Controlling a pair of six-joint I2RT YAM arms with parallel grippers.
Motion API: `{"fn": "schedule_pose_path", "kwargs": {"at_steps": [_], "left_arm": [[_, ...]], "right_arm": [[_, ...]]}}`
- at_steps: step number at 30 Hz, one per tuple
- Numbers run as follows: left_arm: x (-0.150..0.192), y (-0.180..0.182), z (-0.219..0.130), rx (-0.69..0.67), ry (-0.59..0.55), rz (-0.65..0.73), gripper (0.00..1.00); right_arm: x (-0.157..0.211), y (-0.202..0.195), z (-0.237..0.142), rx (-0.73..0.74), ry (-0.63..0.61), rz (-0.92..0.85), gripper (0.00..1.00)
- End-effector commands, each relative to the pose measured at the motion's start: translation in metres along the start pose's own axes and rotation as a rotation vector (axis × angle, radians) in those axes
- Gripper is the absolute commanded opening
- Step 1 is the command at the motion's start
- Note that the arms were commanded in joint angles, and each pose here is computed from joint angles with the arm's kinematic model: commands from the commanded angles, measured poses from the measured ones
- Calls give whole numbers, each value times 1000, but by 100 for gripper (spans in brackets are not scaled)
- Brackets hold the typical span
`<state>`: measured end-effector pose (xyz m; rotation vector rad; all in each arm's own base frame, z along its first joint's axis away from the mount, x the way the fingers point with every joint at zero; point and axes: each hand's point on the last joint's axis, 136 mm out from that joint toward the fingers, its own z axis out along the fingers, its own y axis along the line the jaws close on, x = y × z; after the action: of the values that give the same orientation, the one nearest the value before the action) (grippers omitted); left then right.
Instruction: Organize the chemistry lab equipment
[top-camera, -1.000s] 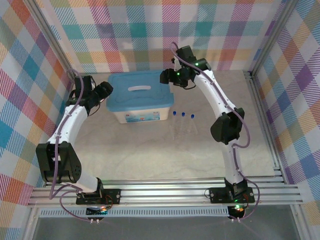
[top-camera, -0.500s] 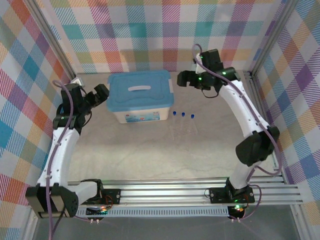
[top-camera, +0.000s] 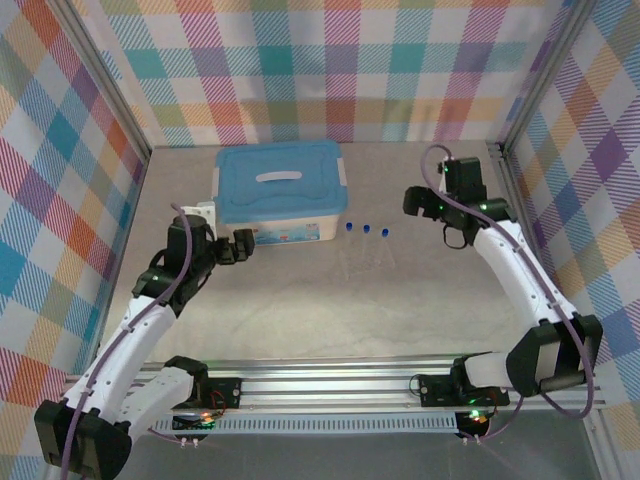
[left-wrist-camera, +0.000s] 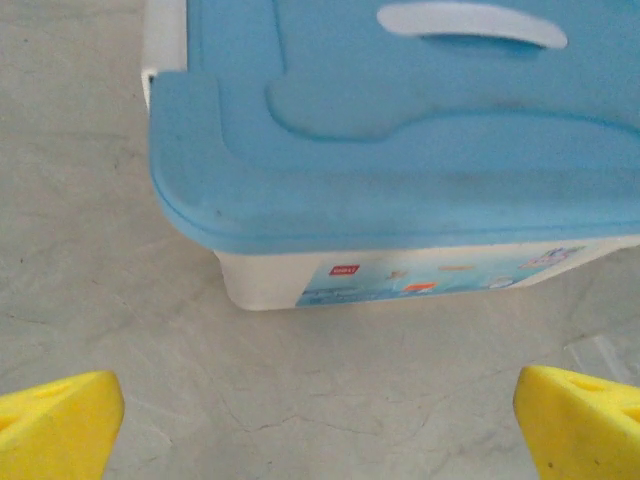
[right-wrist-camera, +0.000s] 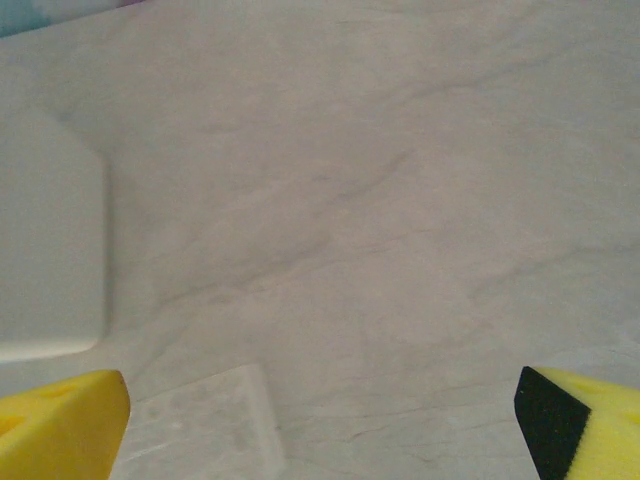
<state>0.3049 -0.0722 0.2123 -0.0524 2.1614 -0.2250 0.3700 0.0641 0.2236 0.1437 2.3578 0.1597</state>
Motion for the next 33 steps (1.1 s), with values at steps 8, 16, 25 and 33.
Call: {"fn": "schedule_pose_path", "kwargs": {"at_steps": [8,16,25,33], "left_arm": [[34,24,30,-126,-94,14,100],[33,41,40,-214,-182,108,100],[39,58,53,-250,-322,141,100],[44,60,74,-231,-328,167,100]], "right_arm": [[12,-25,21,57,-124,-23,99],[39,-31,28,34,-209,-106,99],[55,-25,47,-7,-185,-200,99],[62,-25,60,-19,-222,-233,99]]}}
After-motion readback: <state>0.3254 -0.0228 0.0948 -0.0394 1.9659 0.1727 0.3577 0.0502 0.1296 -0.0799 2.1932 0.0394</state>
